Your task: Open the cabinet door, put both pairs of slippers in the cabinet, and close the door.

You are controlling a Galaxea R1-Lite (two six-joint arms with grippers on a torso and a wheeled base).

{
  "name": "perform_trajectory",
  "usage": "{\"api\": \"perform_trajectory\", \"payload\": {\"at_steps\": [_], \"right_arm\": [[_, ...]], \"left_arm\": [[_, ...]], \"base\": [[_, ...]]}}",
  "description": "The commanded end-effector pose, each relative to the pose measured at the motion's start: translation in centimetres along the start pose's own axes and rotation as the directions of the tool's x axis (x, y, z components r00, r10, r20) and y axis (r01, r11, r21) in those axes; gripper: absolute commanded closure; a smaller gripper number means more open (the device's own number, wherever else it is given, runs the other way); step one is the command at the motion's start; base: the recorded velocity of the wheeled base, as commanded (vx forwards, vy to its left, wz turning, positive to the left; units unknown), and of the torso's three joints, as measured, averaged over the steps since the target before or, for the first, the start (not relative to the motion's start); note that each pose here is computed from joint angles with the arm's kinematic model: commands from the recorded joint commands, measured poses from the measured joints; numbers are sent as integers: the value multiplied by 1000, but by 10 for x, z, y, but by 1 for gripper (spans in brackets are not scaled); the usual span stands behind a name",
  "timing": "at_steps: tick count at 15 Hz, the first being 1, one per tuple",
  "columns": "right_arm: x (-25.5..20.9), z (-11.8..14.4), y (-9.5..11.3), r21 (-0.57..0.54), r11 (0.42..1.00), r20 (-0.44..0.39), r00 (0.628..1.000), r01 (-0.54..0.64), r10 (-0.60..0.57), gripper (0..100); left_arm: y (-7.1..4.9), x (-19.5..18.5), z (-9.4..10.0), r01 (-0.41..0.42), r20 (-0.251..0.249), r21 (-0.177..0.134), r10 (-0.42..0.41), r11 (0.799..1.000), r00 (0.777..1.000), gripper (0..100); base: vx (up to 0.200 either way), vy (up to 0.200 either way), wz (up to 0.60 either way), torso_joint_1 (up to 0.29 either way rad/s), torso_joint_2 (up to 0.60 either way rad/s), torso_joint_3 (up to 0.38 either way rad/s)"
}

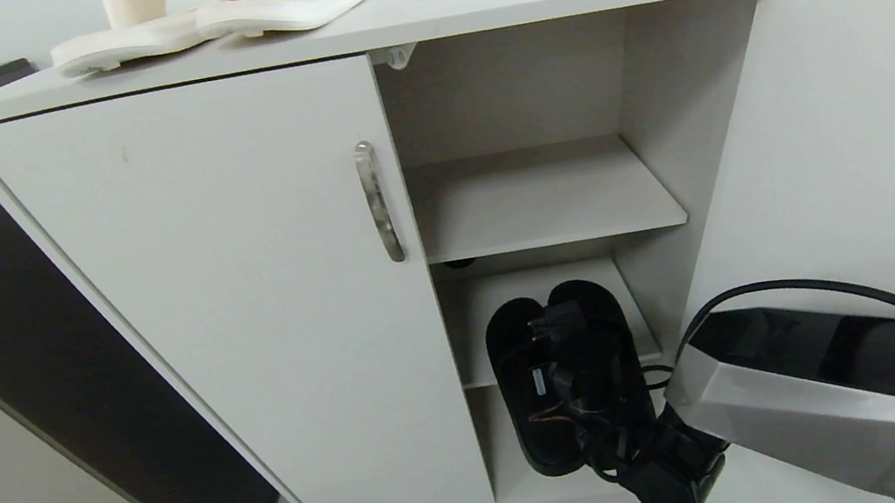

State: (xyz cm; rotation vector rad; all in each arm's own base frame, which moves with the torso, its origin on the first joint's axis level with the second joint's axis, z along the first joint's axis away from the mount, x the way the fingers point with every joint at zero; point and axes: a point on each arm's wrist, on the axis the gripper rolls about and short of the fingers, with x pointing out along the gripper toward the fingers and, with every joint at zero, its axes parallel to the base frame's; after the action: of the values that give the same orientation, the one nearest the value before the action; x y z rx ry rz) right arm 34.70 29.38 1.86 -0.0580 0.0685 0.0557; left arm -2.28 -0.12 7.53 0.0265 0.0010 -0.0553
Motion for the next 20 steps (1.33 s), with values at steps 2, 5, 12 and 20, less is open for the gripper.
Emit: {"api": "perform_trajectory", "payload": {"at_steps": [2,5,12,20], "right_arm": [[21,16,10,56,998,-9,1000,12,-11,100],[38,26,18,57,998,-13,1000,21,-20,100],[81,25,2,73,993,-4,996,94,-94,100],[107,27,7,82,990,6,994,111,-112,100]], "left_arm": [[0,0,0,0,0,-2,0,1000,1000,100],[0,0,0,0,0,-2,0,1000,1000,100],[0,0,0,-2,-1,-4,2,1000,1000,100],[0,0,0,-2,0,-4,2,1000,1000,100]], "base": [[0,0,0,0,0,0],[0,0,0,0,0,0],[0,0,0,0,0,0],[0,0,0,0,0,0]]}}
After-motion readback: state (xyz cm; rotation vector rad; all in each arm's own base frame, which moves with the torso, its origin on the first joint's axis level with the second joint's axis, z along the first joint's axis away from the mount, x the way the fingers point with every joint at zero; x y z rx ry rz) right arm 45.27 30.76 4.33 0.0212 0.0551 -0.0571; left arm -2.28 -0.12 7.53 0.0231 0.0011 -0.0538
